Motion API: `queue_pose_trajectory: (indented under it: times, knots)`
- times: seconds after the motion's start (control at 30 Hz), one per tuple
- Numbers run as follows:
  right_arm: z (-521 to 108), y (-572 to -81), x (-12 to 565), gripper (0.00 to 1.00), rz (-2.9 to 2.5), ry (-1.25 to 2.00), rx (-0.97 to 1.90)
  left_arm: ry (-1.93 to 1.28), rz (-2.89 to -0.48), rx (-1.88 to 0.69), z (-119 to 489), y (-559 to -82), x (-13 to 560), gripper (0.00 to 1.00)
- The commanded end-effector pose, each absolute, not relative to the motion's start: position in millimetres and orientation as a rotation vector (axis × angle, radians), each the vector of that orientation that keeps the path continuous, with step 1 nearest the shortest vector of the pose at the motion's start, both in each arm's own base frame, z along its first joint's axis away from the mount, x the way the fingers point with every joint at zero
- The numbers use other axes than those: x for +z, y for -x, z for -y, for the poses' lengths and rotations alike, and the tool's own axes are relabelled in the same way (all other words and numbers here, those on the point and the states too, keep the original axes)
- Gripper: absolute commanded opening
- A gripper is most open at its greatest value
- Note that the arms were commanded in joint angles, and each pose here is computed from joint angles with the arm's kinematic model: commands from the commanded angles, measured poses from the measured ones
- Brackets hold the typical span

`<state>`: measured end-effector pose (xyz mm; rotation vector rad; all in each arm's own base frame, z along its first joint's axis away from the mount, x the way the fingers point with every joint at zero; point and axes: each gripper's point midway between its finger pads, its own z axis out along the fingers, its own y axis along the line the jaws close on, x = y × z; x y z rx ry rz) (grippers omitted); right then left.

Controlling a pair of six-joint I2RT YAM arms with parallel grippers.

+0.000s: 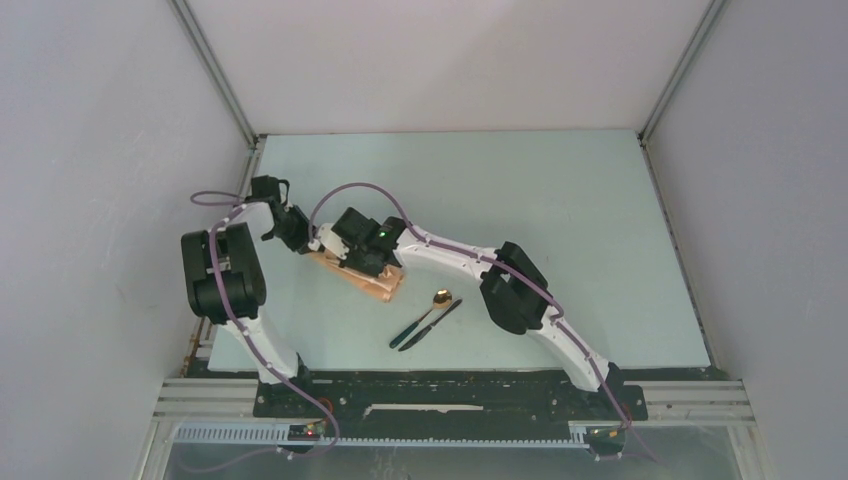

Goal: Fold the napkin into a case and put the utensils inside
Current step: Smooth out the smaller rectangle-folded napkin at the center of the board.

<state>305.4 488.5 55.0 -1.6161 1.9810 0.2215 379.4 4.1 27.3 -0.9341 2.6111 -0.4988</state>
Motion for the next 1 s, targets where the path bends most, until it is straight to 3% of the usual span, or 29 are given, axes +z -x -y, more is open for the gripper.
queue_pose_trajectory:
  times: [0.0, 0.2, 0.37, 0.63, 0.97]
  knots:
    - [-497.4, -298.1, 90.4, 0.0, -1.986, 1.535, 0.283, 0.952, -2.515, -0.478, -5.0, -366.7, 61.3, 0.37]
    - [-497.0, -299.5, 84.9, 0.0, -2.039, 1.493, 0.322, 1.064, -2.405, -0.51, 8.0, -311.2, 71.8, 0.42]
    - [-495.2, -299.7, 86.6, 0.0, -2.077, 1.447, 0.377, 1.089, -2.448, -0.674, 50.7, -268.0, 48.3, 0.38]
    - [-499.0, -293.6, 93.0, 0.0, -2.09, 1.419, 0.443, 1.071, -2.518, -0.824, 105.3, -260.2, 15.8, 0.39]
    - [-501.5, -283.6, 99.5, 0.0, -2.136, 1.382, 0.51, 1.092, -2.487, -0.823, 104.5, -264.7, 5.0, 0.22]
